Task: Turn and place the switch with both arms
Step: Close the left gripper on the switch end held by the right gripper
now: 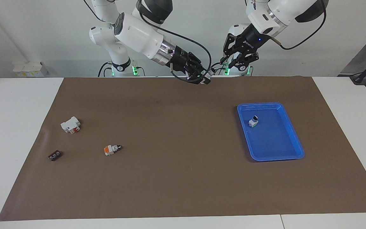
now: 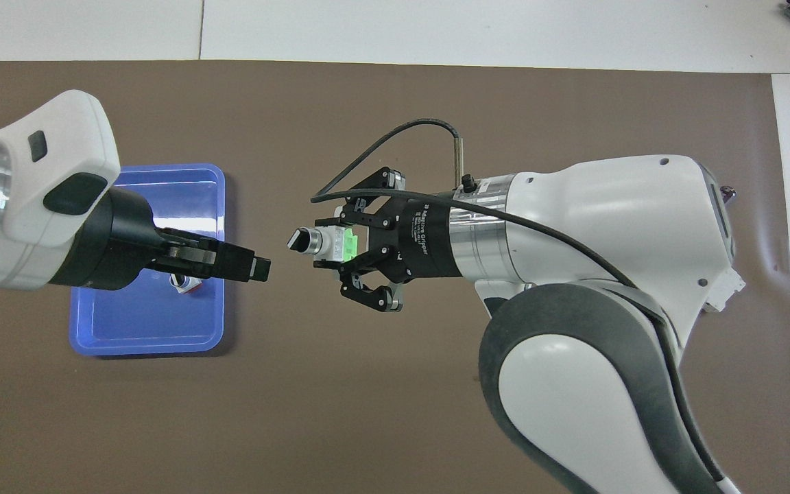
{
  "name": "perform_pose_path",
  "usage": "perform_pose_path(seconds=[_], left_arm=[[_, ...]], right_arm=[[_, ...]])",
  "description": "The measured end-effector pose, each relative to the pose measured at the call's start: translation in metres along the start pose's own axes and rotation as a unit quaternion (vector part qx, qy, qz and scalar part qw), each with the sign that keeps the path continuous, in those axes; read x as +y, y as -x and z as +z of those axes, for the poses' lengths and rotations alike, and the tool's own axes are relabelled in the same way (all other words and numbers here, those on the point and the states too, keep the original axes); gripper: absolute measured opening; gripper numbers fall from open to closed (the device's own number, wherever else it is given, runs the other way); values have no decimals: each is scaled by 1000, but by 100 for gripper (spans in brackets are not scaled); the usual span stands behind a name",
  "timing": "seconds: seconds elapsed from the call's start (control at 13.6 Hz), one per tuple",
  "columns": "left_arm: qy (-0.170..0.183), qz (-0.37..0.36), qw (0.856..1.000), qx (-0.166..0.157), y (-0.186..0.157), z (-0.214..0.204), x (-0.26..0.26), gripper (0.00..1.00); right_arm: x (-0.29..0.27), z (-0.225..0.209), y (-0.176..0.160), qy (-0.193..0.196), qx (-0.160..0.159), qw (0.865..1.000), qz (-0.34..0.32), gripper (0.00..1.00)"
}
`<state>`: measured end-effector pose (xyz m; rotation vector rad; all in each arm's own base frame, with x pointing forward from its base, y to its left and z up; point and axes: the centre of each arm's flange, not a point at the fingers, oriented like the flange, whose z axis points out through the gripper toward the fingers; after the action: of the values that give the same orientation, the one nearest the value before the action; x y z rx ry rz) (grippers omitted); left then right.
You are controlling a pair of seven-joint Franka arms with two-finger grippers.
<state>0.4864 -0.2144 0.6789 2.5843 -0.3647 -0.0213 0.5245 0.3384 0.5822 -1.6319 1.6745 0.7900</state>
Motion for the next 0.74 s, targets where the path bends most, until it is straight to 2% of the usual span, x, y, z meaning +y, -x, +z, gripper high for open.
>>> perform_pose_path(seconds=[0.22, 0.37, 0.51, 0.59, 0.66, 0.74], left_arm=[[0, 35, 999, 3, 0, 0, 1, 80], [-1, 85, 996, 15, -3, -1, 4, 81], [-3, 142, 989, 31, -6, -2, 5, 59], [-5, 165, 986, 38, -8, -2, 5, 43], [-6, 181, 982, 43, -9, -2, 6, 37], [-4, 191, 980, 46, -10, 0, 8, 37]], right_arm=[[0, 0, 0, -1, 0, 1000, 0, 42], [0, 0, 0, -1, 0, 1000, 0, 42], [0, 0, 0, -1, 0, 1000, 0, 42], [1, 1, 1, 0, 0, 1000, -1, 42], [2, 3, 2, 1, -1, 1000, -2, 42], [2, 3, 4, -5, -2, 1000, 0, 42]])
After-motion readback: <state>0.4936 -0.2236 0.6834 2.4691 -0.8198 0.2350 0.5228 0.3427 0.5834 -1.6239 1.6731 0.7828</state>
